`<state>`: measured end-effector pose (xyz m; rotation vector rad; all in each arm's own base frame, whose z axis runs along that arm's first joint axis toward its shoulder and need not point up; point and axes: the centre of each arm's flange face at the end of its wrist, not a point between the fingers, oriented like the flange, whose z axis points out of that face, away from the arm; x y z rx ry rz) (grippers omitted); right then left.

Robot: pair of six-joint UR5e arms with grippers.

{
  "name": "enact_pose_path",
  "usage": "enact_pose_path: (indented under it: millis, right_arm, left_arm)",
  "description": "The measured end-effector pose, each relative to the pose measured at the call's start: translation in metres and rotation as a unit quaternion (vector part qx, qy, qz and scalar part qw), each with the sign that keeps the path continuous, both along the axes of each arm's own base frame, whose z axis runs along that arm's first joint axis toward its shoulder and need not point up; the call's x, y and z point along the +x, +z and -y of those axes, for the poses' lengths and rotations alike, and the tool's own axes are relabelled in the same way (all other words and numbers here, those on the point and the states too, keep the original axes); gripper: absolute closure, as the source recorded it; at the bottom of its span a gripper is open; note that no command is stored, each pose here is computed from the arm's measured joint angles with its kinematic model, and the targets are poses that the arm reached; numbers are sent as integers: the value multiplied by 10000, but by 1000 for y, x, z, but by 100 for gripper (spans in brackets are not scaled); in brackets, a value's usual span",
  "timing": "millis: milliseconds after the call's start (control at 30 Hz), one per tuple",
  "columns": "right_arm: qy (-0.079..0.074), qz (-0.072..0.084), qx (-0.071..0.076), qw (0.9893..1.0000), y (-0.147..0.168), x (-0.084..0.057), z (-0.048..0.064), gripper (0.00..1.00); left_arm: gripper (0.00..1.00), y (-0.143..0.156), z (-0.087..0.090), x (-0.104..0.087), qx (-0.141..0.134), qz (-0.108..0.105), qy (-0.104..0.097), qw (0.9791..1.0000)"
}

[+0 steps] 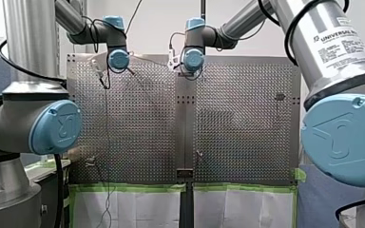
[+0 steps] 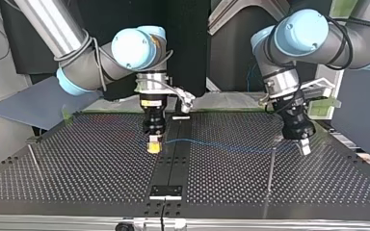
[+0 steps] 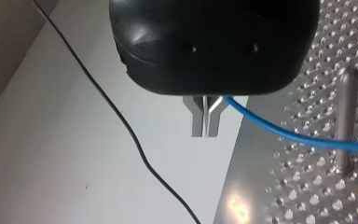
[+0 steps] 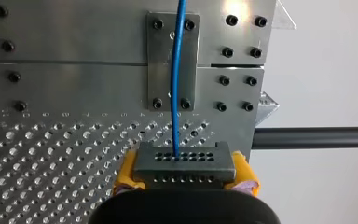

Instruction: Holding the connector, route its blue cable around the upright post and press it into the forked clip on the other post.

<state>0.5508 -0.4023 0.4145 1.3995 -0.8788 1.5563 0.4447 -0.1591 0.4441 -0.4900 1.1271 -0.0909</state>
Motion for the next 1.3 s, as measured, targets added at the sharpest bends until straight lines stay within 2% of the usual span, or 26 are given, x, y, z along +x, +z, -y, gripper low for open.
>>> enact_pose_path:
  millis: [133,300,367,633,767,967,1233,1300]
  right_arm:
    - [33,-31,-32,10000,-1,4,7,100]
    - [47,-146,-44,9999,-5,11,14,100]
    - [46,-215,-11,9998,-9,14,17,100]
    - [39,-464,199,9987,-29,29,26,100]
    - [18,-491,271,9984,-28,31,31,100]
    - [-10,-532,327,9980,-20,30,35,100]
    - [-64,-550,356,9978,-21,27,39,100]
    - [-105,-557,369,9977,-22,26,40,100]
  left_arm:
    - [93,-9,-11,15,8,-65,-11,10000]
    - [93,-19,-26,34,65,-126,-6,9999]
    - [91,-19,-32,40,96,-114,1,9999]
    - [91,-21,-59,69,223,-153,26,9996]
    - [88,-26,-75,84,272,-198,32,9994]
    - [88,-20,-94,99,239,-153,-23,9996]
    - [88,-39,-90,119,285,-335,-329,9985]
    - [85,-46,-87,123,303,-398,-424,9978]
